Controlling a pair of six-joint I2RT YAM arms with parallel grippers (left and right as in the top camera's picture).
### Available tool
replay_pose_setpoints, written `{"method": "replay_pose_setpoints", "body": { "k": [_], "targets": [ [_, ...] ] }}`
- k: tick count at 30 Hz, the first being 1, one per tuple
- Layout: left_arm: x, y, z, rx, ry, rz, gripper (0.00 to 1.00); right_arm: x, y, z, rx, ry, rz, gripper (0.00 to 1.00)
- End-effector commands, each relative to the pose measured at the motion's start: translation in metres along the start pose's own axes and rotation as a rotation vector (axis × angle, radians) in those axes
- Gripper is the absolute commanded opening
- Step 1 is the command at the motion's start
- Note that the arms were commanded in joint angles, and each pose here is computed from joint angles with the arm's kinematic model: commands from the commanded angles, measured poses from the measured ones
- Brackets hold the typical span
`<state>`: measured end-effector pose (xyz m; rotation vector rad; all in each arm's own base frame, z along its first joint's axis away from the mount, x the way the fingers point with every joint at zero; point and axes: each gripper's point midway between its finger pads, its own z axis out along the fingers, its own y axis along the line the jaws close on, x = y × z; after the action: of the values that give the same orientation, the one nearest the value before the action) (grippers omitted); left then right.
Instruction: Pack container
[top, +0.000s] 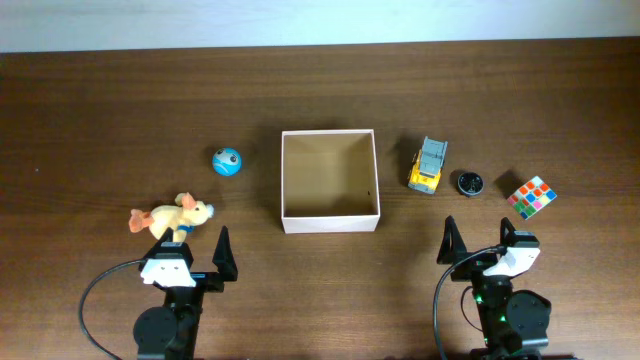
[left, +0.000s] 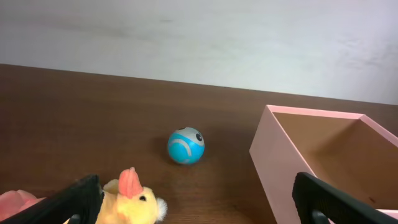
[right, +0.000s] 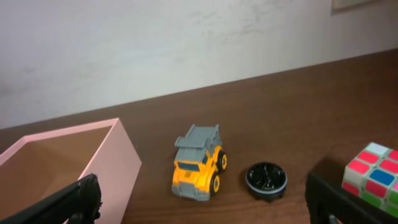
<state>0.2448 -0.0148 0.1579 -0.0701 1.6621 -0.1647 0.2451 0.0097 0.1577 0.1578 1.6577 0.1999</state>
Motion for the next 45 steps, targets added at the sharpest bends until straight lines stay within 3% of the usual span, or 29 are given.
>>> {"method": "replay_pose_setpoints", "body": {
  "k": [1,8,13,15,23,30,33,39,45],
  "targets": [
    [0.001,-0.003,0.0,0.015,-0.003,0.02,0.99,-0.026,0.014,-0.008,-0.049,-0.03,-0.011,0.99],
    [0.001,-0.003,0.0,0.015,-0.003,0.02,0.99,-0.075,0.033,-0.025,-0.089,0.003,-0.012,0.99],
    [0.001,-0.003,0.0,0.015,-0.003,0.02,0.99,-0.1,0.039,-0.021,-0.051,0.184,-0.006,0.99],
    [0.001,-0.003,0.0,0.015,-0.003,0.02,0.99,-0.103,0.04,-0.012,-0.017,0.333,-0.001,0.99],
    [0.001,-0.003,0.0,0.015,-0.003,0.02,0.99,-0.09,0.038,0.03,0.094,0.804,0.014,0.99],
    [0.001,-0.003,0.0,0.015,-0.003,0.02,0.99,-0.02,0.02,0.055,0.156,1.127,-0.016,0.99],
    [0.001,-0.003,0.0,0.015,-0.003,0.02,0.99,-0.007,0.015,0.065,0.169,1.157,-0.01,0.99],
    [0.001,-0.003,0.0,0.015,-0.003,0.02,0.99,-0.019,0.001,0.067,0.208,1.108,0.028,0.99],
    [0.001,-0.003,0.0,0.015,-0.003,0.02,0.99,-0.041,-0.052,0.058,0.354,1.034,0.135,0.99]
  ]
}}
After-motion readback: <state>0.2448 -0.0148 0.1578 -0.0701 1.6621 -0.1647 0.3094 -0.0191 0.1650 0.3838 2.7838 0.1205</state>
